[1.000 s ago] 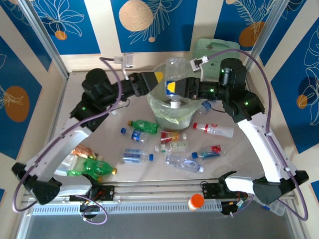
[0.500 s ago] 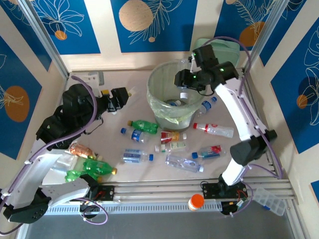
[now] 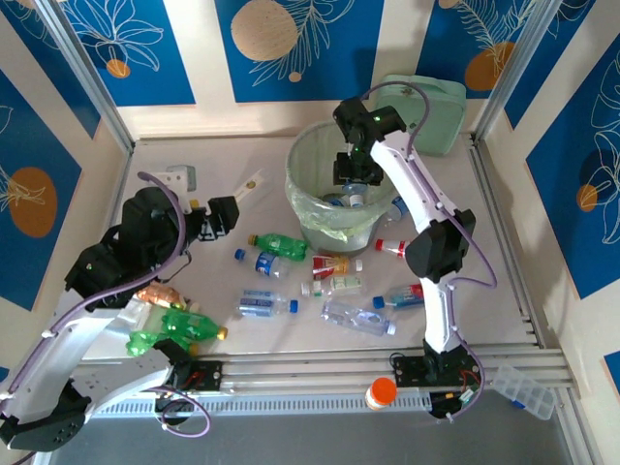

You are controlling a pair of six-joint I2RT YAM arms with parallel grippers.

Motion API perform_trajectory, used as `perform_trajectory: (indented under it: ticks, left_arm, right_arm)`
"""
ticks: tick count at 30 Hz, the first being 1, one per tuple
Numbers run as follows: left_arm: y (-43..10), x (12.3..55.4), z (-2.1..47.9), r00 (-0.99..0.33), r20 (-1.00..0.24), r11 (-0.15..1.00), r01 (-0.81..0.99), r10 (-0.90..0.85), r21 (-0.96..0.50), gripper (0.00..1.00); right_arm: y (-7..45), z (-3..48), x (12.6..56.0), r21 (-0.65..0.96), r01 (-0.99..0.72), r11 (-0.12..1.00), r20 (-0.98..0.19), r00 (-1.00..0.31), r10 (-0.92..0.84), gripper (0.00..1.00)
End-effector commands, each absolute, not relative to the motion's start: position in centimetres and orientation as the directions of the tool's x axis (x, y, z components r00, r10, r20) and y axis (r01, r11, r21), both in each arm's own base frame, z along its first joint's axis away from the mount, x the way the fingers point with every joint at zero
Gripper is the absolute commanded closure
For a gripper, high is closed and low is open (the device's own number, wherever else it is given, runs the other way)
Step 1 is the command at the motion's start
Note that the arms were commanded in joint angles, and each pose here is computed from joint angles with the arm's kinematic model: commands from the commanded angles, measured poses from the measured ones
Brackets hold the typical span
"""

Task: Put the plastic bottles in the bin

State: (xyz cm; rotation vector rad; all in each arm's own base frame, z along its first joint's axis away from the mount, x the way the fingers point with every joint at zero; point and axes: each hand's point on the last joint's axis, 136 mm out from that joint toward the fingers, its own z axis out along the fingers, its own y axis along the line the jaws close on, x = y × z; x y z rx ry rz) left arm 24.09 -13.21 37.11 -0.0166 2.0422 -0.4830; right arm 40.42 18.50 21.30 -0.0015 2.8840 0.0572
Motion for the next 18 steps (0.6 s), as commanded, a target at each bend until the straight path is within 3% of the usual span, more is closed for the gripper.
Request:
perform_trajectory:
  ticks: [1,8,18]
  left_arm:
    - [-13.0,23.8,37.1,-0.491,-0.847,0.92,0.2,-0.203,-0.337,0.17]
    - [-11.9,23.2,36.8,-0.484,-0.855,0.934,0.183,-0.187,-0.308,0.17]
    - [-12.2,23.4,36.3,-0.494,-0.85,0.932,0.188,-0.183,-0.31,0.16]
  right_arm:
    - [18.3,19.2,39.5,0.01,0.019,1.0,-0.164,-0.986,0.021,0.5]
    - [17.9,16.3,39.7,-0.006,0.029,1.0,-0.111,-0.993,0.028,0.41]
    - [17.0,18.8,40.3,0.005,0.038,0.999,-0.185,-0.982,0.039,0.22]
